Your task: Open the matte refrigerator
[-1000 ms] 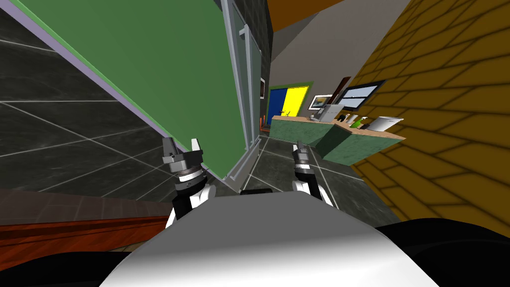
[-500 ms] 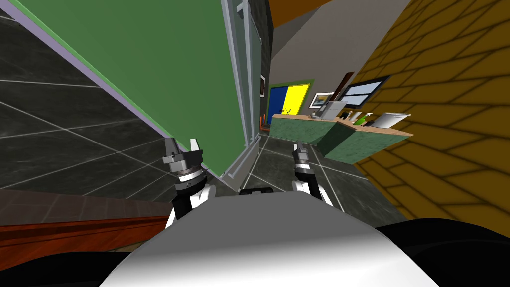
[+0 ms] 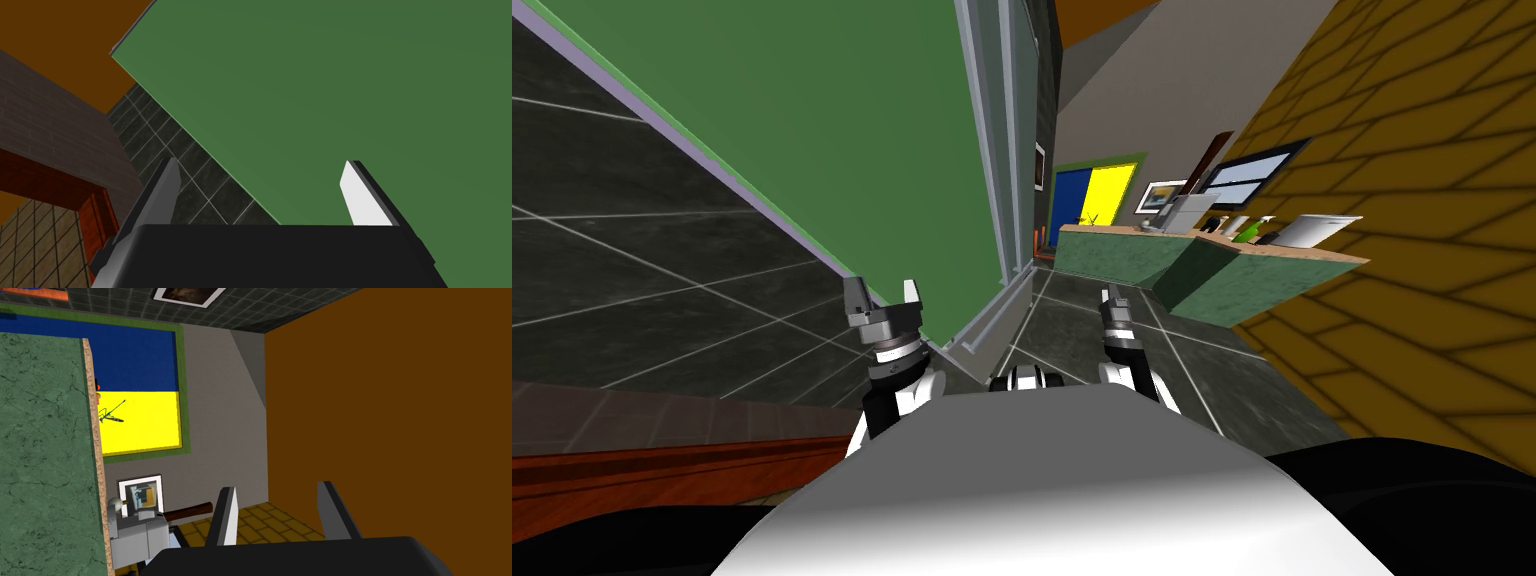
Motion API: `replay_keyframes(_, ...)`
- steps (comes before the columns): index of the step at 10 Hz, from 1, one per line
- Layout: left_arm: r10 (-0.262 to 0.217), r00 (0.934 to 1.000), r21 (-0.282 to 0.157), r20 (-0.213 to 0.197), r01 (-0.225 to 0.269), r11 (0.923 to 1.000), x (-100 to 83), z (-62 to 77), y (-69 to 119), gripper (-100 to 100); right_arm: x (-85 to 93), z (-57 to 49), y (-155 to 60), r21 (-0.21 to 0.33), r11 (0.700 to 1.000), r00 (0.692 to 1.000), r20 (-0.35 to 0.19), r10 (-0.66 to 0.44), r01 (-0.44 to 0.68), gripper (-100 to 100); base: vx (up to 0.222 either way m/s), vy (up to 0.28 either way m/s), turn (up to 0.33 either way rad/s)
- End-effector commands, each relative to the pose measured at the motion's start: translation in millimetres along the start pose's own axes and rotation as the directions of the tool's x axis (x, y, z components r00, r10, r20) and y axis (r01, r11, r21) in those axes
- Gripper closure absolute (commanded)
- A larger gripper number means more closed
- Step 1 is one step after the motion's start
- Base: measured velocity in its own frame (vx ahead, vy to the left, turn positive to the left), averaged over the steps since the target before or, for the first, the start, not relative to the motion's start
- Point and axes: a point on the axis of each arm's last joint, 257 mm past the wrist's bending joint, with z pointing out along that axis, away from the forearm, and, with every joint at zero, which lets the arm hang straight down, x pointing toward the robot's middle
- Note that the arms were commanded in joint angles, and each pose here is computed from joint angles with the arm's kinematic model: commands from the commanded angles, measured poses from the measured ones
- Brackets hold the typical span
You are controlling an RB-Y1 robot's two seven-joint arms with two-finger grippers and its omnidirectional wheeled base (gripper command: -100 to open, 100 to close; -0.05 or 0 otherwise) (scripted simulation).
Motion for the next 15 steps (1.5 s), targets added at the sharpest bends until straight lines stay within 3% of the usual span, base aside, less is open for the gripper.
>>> replay_keyframes(1, -0.019, 0.9998, -0.019, -0.010, 0.018, 0.9997, -1.0, -4.6, 14.8, -100, 0.0, 0.0, 0.0, 0.000, 1.000, 1.000, 0.000, 0.000, 0.000, 0, 0.066, -0.052, 0.019)
replay_keyframes(7, -0.076, 0.9971, -0.081, 0.003, 0.076, 0.9938, -12.0, -20.4, 61.8, -100, 0.0, 0.0, 0.0, 0.000, 1.000, 1.000, 0.000, 0.000, 0.000, 0, 0.092, -0.062, 0.022)
replay_keyframes(8, -0.076, 0.9971, -0.083, 0.003, 0.076, 0.9936, -12.1, -20.9, 62.6, -100, 0.0, 0.0, 0.0, 0.000, 1.000, 1.000, 0.000, 0.000, 0.000, 0, 0.070, -0.045, 0.011)
replay_keyframes(15, -0.127, 0.9908, -0.145, 0.048, 0.133, 0.9804, -29.0, -41.5, 109.3, -100, 0.0, 0.0, 0.0, 0.000, 1.000, 1.000, 0.000, 0.000, 0.000, 0, 0.083, -0.065, 0.024)
